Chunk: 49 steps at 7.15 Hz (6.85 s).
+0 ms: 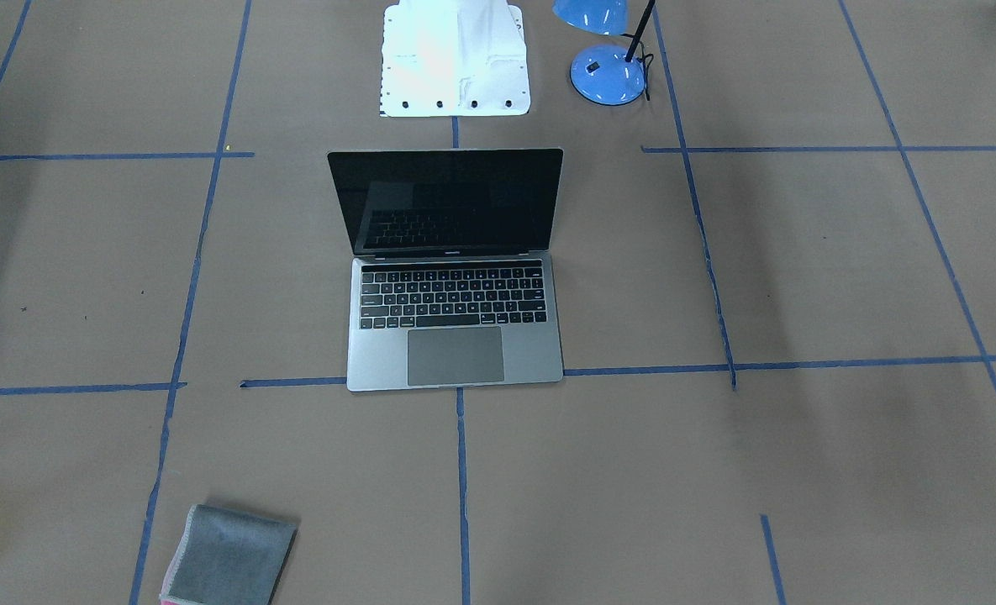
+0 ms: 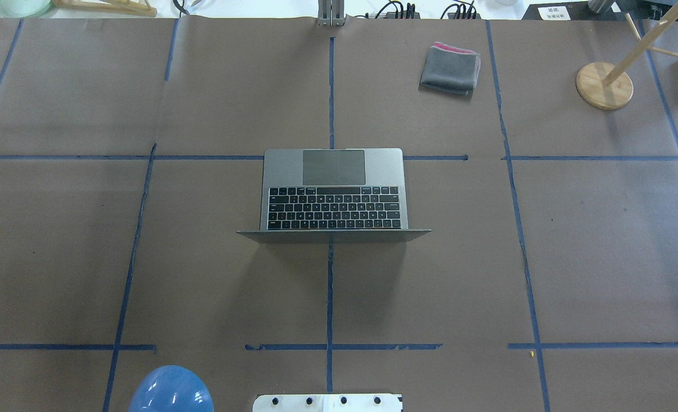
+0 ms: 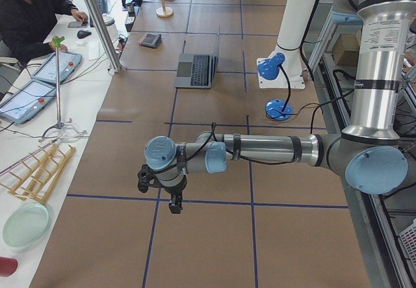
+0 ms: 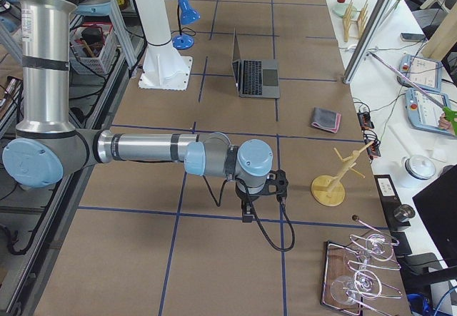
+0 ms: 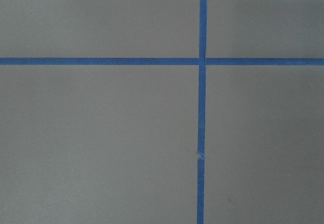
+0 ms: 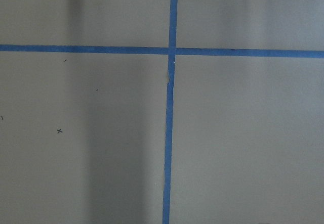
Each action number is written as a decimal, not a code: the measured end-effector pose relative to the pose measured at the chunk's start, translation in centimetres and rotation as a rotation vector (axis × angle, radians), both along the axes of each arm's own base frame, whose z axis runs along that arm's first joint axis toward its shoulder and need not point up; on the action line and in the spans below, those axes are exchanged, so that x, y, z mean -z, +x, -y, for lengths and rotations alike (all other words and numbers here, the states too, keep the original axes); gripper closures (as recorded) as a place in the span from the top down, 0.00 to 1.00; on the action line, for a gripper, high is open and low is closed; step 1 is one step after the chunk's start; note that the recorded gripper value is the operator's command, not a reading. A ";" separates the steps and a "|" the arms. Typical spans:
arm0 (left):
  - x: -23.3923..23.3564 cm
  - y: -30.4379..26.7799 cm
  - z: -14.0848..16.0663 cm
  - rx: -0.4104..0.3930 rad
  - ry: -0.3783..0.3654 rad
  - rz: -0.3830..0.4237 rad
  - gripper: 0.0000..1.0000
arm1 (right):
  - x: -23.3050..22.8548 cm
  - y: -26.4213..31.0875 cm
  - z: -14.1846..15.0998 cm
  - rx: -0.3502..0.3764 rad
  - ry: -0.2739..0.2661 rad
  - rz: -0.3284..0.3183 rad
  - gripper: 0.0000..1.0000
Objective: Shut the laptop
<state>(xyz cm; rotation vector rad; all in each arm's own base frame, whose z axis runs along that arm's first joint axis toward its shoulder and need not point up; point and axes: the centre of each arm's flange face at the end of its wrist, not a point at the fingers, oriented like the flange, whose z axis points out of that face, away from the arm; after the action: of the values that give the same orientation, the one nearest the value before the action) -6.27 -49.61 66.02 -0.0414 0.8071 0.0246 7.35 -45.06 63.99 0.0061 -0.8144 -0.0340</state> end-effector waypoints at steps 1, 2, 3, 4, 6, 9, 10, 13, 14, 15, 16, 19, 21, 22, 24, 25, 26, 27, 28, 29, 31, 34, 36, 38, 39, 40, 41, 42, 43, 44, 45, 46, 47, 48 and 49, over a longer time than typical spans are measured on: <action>0.4 0.0 0.2 0.001 0.006 0.000 1.00 | 0.2 0.0 0.0 0.000 0.004 0.001 1.00; 0.8 0.0 0.5 0.003 0.012 -0.001 1.00 | 0.3 0.0 0.0 0.000 0.007 0.002 1.00; 1.2 0.0 0.7 0.004 0.018 -0.001 1.00 | 0.5 0.0 0.2 0.000 0.011 0.002 1.00; 2.0 0.0 1.1 0.006 0.031 -0.002 1.00 | 1.6 0.0 0.7 0.000 0.033 0.001 1.00; 7.2 0.1 2.3 0.033 0.080 -0.005 1.00 | 5.6 -0.1 1.6 -0.009 0.103 0.024 1.00; 22.6 5.3 0.5 0.103 0.076 -0.062 1.00 | 12.6 -3.1 1.5 -0.078 0.063 0.181 0.99; 27.4 8.4 -0.7 0.116 0.053 -0.117 0.99 | 16.3 -5.6 1.1 -0.099 0.023 0.210 0.97; 41.3 17.2 -5.6 0.099 -0.043 -0.302 0.76 | 29.5 -13.9 -2.6 -0.142 -0.096 0.293 0.32; 45.9 21.6 -7.4 0.065 -0.094 -0.342 0.47 | 33.7 -17.5 -4.8 -0.119 -0.140 0.328 0.17; 49.4 26.1 -9.2 0.037 -0.140 -0.354 0.19 | 37.0 -21.3 -6.4 -0.073 -0.162 0.360 0.04; 51.7 30.3 -11.1 0.024 -0.155 -0.345 0.03 | 39.1 -25.2 -8.0 -0.017 -0.152 0.374 0.03; 53.4 39.2 -15.1 -0.035 -0.118 -0.332 0.00 | 41.2 -34.2 -12.3 0.053 -0.033 0.363 0.02; 53.4 43.6 -16.3 -0.051 -0.088 -0.293 0.00 | 41.9 -39.5 -14.8 0.045 0.062 0.342 0.02; 53.2 45.3 -16.3 -0.051 -0.083 -0.274 0.00 | 42.4 -42.0 -15.7 0.032 0.095 0.333 0.02; 52.5 48.1 -16.4 -0.044 -0.063 -0.242 0.00 | 43.0 -46.4 -17.2 0.007 0.150 0.313 0.03; 52.0 49.5 -16.1 -0.040 -0.053 -0.238 0.01 | 43.0 -48.0 -17.6 -0.005 0.171 0.300 0.03; 51.5 50.4 -15.7 -0.038 -0.051 -0.234 0.01 | 43.1 -48.9 -17.7 -0.017 0.186 0.293 0.03; 51.1 50.9 -15.4 -0.036 -0.051 -0.230 0.01 | 43.4 -49.3 -17.5 -0.032 0.201 0.293 0.03; 50.9 51.3 -15.1 -0.028 -0.043 -0.223 0.01 | 43.9 -49.6 -17.1 -0.052 0.219 0.296 0.02; 50.9 51.3 -14.5 -0.008 -0.028 -0.216 0.00 | 44.5 -49.6 -16.4 -0.074 0.237 0.298 0.02; 51.2 50.6 -12.7 0.035 -0.009 -0.214 0.00 | 45.3 -49.9 -13.5 -0.130 0.259 0.290 0.02; 51.1 50.9 -7.2 0.110 0.009 -0.229 0.00 | 45.6 -49.4 -9.6 -0.198 0.272 0.268 0.01; 51.2 51.1 -3.7 0.139 0.022 -0.218 0.00 | 45.7 -49.7 -7.0 -0.233 0.271 0.248 0.01; 50.2 52.4 -1.0 0.149 0.031 -0.209 0.00 | 44.9 -52.2 -3.8 -0.252 0.248 0.198 0.00; 49.4 53.3 -0.1 0.150 0.031 -0.207 0.00 | 44.6 -53.6 -2.4 -0.257 0.238 0.176 0.00; 48.7 54.2 0.7 0.151 0.027 -0.201 0.00 | 44.0 -54.8 -1.0 -0.263 0.232 0.164 0.00; 47.8 55.2 1.7 0.154 0.024 -0.196 0.00 | 42.5 -56.2 0.8 -0.272 0.231 0.169 0.00; 46.8 55.9 2.6 0.156 0.025 -0.194 0.00 | 41.1 -57.2 2.4 -0.278 0.229 0.180 0.00; 46.1 56.4 3.2 0.156 0.027 -0.192 0.00 | 40.3 -57.9 3.7 -0.281 0.222 0.182 0.00; 45.5 57.0 3.8 0.156 0.028 -0.189 0.00 | 40.0 -58.5 4.9 -0.285 0.216 0.177 0.00; 45.1 57.8 4.7 0.154 0.031 -0.187 0.00 | 39.8 -58.8 5.7 -0.286 0.211 0.171 0.00; 44.2 59.1 5.9 0.152 0.037 -0.189 0.00 | 39.4 -58.9 6.3 -0.284 0.205 0.161 0.00; 43.2 60.0 6.8 0.152 0.040 -0.189 0.00 | 38.9 -58.9 6.8 -0.283 0.200 0.152 0.00; 42.2 60.6 7.5 0.153 0.040 -0.185 0.00 | 38.7 -58.5 7.4 -0.280 0.190 0.152 0.01; 41.3 60.9 7.9 0.155 0.037 -0.181 0.00 | 38.8 -57.5 8.1 -0.272 0.174 0.166 0.02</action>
<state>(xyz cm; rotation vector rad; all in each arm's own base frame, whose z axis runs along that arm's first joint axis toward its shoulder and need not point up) 54.67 -57.53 24.69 0.0594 0.9882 -0.1040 -50.19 -53.18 25.21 0.2869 -0.9689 0.1548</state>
